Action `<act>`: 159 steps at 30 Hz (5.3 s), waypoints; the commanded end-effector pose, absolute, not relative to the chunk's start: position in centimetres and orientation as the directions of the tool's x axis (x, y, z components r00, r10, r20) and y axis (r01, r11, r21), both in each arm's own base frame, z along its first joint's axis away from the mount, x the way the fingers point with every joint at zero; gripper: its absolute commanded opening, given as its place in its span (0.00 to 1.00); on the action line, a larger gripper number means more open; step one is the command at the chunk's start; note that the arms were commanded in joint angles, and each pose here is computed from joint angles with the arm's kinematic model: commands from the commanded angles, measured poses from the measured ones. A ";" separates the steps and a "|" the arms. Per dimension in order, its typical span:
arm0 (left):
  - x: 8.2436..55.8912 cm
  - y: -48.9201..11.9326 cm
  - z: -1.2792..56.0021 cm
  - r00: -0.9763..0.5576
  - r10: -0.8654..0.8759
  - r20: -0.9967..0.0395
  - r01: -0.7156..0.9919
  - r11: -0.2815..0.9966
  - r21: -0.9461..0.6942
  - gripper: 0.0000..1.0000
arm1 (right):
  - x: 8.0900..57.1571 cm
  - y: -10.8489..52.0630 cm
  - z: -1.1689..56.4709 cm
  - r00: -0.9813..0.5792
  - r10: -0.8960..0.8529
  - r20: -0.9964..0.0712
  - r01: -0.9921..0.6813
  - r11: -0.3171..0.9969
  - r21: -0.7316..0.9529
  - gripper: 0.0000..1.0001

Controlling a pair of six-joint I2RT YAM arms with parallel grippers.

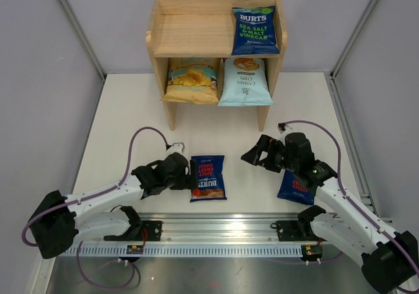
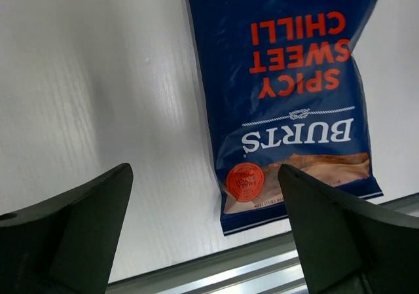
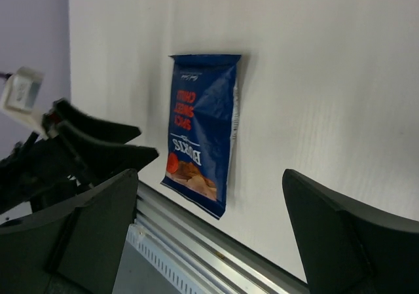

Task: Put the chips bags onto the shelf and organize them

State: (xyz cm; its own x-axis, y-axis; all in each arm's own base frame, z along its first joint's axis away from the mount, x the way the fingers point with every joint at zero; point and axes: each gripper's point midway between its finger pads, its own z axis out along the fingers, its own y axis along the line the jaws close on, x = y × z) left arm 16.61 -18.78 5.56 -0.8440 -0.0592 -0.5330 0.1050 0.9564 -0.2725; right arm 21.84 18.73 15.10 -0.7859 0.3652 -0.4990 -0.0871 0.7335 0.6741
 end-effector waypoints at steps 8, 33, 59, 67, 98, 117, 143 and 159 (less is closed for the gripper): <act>18.6 -22.5 3.1 -0.878 -0.131 -0.461 0.089 0.900 -0.426 0.81 | 18.0 21.8 17.4 -0.816 0.282 -0.504 -0.317 0.511 0.799 0.99; 19.5 -21.0 8.3 -0.761 -0.321 -0.564 0.009 0.864 -0.504 0.00 | 15.6 22.0 15.5 -0.839 0.323 -0.437 -0.304 0.389 0.870 0.94; 16.0 -23.8 27.1 -0.550 -0.571 -0.610 0.452 0.411 -0.792 0.00 | 13.6 25.5 19.2 -0.828 0.553 0.096 0.130 0.023 0.991 0.96; 15.5 -24.8 27.7 -0.509 -0.587 -0.630 0.528 0.366 -0.767 0.00 | 12.7 27.8 21.4 -0.824 0.543 0.163 0.166 -0.044 0.985 0.96; 12.1 -26.4 27.1 -0.380 -0.566 -0.732 0.735 0.296 -0.610 0.00 | 14.9 29.3 22.1 -0.724 0.654 0.220 0.216 -0.089 0.972 0.82; 12.7 -24.6 23.7 -0.429 -0.536 -0.728 0.629 0.401 -0.666 0.85 | 15.6 27.2 26.2 -0.688 0.726 -0.016 -0.064 -0.038 0.997 0.24; 11.1 -22.5 29.9 -0.493 -0.640 -0.589 0.610 0.228 -0.759 0.93 | 10.6 28.9 35.7 -0.532 0.583 -0.614 -0.749 0.015 0.662 0.16; 10.5 -19.7 30.6 -0.381 -0.661 -0.647 0.703 0.247 -0.667 0.10 | 9.4 28.7 35.9 -0.579 0.501 -0.644 -0.731 0.031 0.681 0.16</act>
State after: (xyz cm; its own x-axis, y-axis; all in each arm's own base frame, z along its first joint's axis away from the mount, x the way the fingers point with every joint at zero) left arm 9.94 -20.95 29.33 -0.4385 -0.6234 -0.6474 0.6925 0.2248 -0.6855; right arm 10.36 29.00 32.89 -0.5877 0.4943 -0.6405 -0.7028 0.0803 0.7068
